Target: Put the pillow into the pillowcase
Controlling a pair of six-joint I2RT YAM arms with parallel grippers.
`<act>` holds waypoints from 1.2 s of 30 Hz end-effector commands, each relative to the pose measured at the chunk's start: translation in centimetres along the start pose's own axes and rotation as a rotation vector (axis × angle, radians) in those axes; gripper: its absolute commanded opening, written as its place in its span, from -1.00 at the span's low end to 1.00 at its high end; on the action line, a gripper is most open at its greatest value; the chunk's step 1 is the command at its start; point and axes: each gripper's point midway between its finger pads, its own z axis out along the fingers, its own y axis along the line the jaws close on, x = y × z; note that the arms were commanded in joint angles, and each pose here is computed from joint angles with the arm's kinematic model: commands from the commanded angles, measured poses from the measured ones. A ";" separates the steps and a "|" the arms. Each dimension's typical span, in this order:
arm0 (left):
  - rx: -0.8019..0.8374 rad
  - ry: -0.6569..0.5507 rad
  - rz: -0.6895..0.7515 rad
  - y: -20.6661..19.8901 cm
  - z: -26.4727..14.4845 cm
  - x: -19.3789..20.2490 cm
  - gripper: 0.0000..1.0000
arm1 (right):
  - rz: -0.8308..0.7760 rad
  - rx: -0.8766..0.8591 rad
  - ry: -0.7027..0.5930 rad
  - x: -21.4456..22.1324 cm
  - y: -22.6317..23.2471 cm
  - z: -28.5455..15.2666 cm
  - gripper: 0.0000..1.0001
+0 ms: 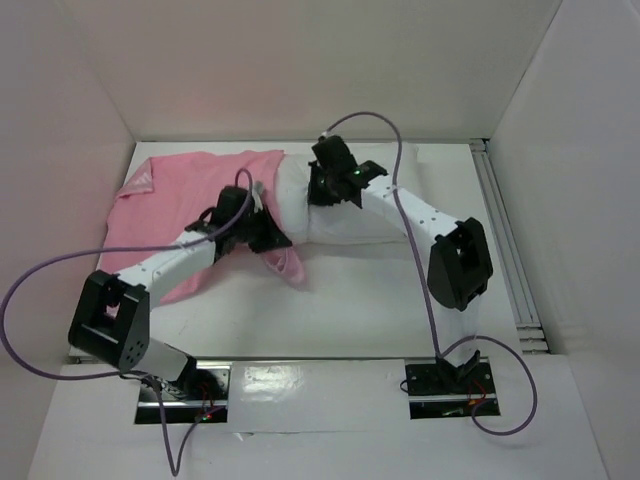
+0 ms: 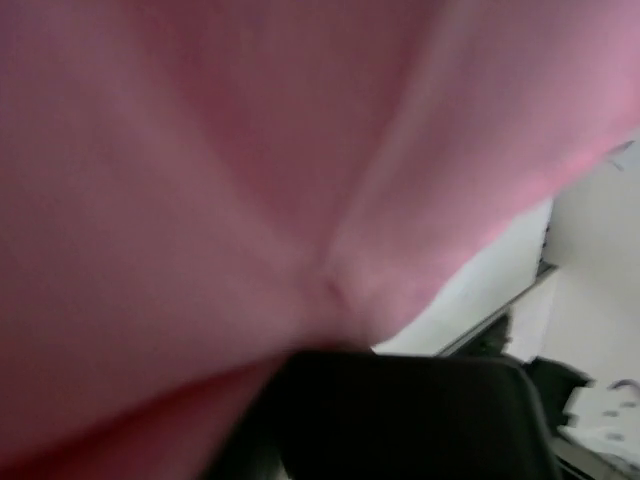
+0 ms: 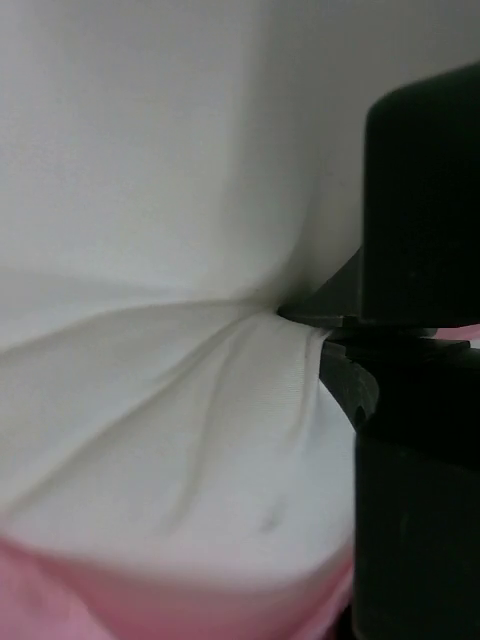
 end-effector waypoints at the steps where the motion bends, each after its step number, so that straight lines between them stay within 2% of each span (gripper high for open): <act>1: 0.257 -0.178 0.183 -11.3 -2.8 -11.5 -1.00 | 0.114 -0.226 -0.291 -12.8 4.5 -7.0 -1.00; 2: 0.269 -0.185 0.214 -12.6 -3.1 -13.2 -1.00 | 0.122 -0.234 -0.345 -14.9 4.6 -9.0 -1.00; 3: 0.338 -0.215 0.261 -16.5 -4.0 -16.2 -1.00 | 0.133 -0.223 -0.398 -16.6 4.3 -10.9 -1.00; 5: 0.365 -0.211 0.283 -18.9 -4.7 -17.9 -1.00 | 0.118 -0.242 -0.502 -19.4 4.9 -15.0 -1.00; 6: 0.396 -0.210 0.304 -20.5 -5.0 -18.1 -1.00 | 0.116 -0.256 -0.535 -19.7 5.5 -17.0 -1.00; 7: 0.462 -0.202 0.325 -23.0 -6.0 -18.0 -1.00 | 0.102 -0.246 -0.527 -18.9 5.6 -16.9 -1.00; 9: 0.500 -0.147 0.326 -24.0 -5.0 -16.5 -1.00 | 0.079 -0.262 -0.493 -16.4 7.1 -17.2 -1.00; 10: 0.479 -0.103 0.309 -22.7 -3.2 -14.9 -1.00 | 0.072 -0.259 -0.478 -15.3 7.4 -16.5 -1.00; 11: 0.471 -0.078 0.304 -22.2 -2.9 -13.6 -1.00 | 0.067 -0.246 -0.385 -11.5 7.7 -13.8 -1.00; 13: 0.487 -0.035 0.292 -21.4 -2.7 -10.5 -1.00 | 0.068 -0.234 -0.304 -7.6 7.8 -11.4 -1.00; 14: 0.435 0.074 0.231 -17.3 -0.6 -6.4 -1.00 | 0.074 -0.223 -0.231 -4.5 7.0 -8.9 -1.00; 16: 0.430 0.172 0.176 -13.9 -0.9 -0.2 -1.00 | 0.124 -0.274 -0.199 -2.6 7.5 -7.8 -1.00; 19: 0.414 0.242 0.114 -11.7 -2.3 4.7 -1.00 | 0.151 -0.255 -0.127 0.1 6.4 -5.3 -1.00; 20: 0.417 0.251 0.110 -10.8 -3.5 6.4 -1.00 | 0.157 -0.260 -0.143 -0.5 6.3 -5.3 -1.00; 24: 0.314 0.175 0.160 -8.6 -5.7 5.8 -1.00 | 0.202 -0.258 -0.148 -0.8 5.5 -3.9 -1.00; 26: 0.287 0.175 0.174 -7.7 -6.0 5.5 -1.00 | 0.217 -0.275 -0.159 -1.3 5.6 -4.0 -1.00; 29: 0.308 0.169 0.191 -8.3 -7.1 4.1 -1.00 | 0.244 -0.288 -0.179 -2.5 5.9 -3.8 -1.00; 33: 0.315 0.186 0.221 -8.2 -8.3 4.8 -1.00 | 0.248 -0.278 -0.212 -4.8 5.8 -3.4 -1.00; 36: 0.273 0.256 0.232 -6.2 -8.5 7.7 -1.00 | 0.248 -0.312 -0.214 -5.8 6.5 -2.9 -1.00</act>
